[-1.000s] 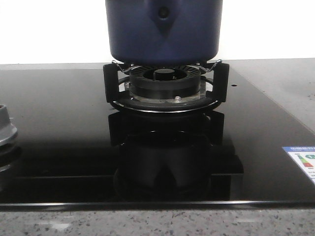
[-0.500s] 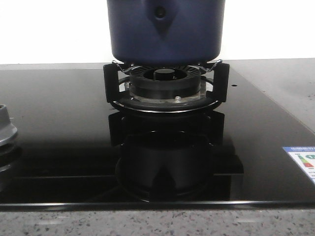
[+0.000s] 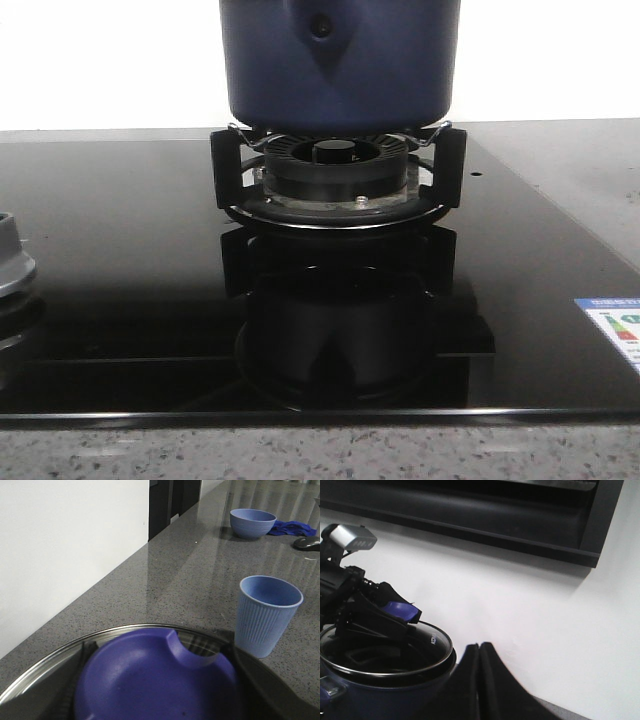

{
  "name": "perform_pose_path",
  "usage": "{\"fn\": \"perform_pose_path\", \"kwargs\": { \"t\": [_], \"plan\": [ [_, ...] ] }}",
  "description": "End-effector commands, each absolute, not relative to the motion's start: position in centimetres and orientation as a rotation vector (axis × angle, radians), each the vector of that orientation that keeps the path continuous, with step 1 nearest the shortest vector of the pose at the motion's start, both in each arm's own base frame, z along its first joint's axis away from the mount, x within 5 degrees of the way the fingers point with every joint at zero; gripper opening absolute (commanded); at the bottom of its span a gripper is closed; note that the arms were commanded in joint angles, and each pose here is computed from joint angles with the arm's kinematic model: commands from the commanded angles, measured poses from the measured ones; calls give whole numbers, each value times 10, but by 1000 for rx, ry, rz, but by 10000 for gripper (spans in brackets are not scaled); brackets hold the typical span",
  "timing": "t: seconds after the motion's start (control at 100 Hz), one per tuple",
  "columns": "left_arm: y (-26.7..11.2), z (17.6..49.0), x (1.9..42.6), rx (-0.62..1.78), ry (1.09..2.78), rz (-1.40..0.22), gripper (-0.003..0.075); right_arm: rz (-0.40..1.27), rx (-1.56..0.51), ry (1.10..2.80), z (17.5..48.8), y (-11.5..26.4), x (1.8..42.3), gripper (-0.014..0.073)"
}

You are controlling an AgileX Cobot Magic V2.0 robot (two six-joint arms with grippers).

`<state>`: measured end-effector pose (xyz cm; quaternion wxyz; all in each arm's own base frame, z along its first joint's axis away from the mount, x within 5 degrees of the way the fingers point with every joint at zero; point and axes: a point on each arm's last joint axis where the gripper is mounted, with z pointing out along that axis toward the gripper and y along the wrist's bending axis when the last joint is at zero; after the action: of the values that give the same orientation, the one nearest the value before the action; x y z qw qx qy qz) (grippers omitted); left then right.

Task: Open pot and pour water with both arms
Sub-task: 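Lower the held lid onto the pot and open the left gripper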

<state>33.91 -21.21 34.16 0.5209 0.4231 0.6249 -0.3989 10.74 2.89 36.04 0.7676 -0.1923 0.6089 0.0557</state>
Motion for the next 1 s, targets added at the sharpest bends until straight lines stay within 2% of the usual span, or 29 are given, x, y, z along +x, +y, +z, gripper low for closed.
{"fn": "perform_pose_path", "kwargs": {
  "t": [0.0,0.37,0.99],
  "plan": [
    [-212,372,326,1002,1392,-1015,335,131,-392,1297,368,28,106,-64],
    [-223,385,321,1032,1338,-983,335,129,-390,1298,368,28,106,-64],
    [-215,381,331,974,1424,-916,335,131,-392,1297,368,28,106,-64]
  ]
}}
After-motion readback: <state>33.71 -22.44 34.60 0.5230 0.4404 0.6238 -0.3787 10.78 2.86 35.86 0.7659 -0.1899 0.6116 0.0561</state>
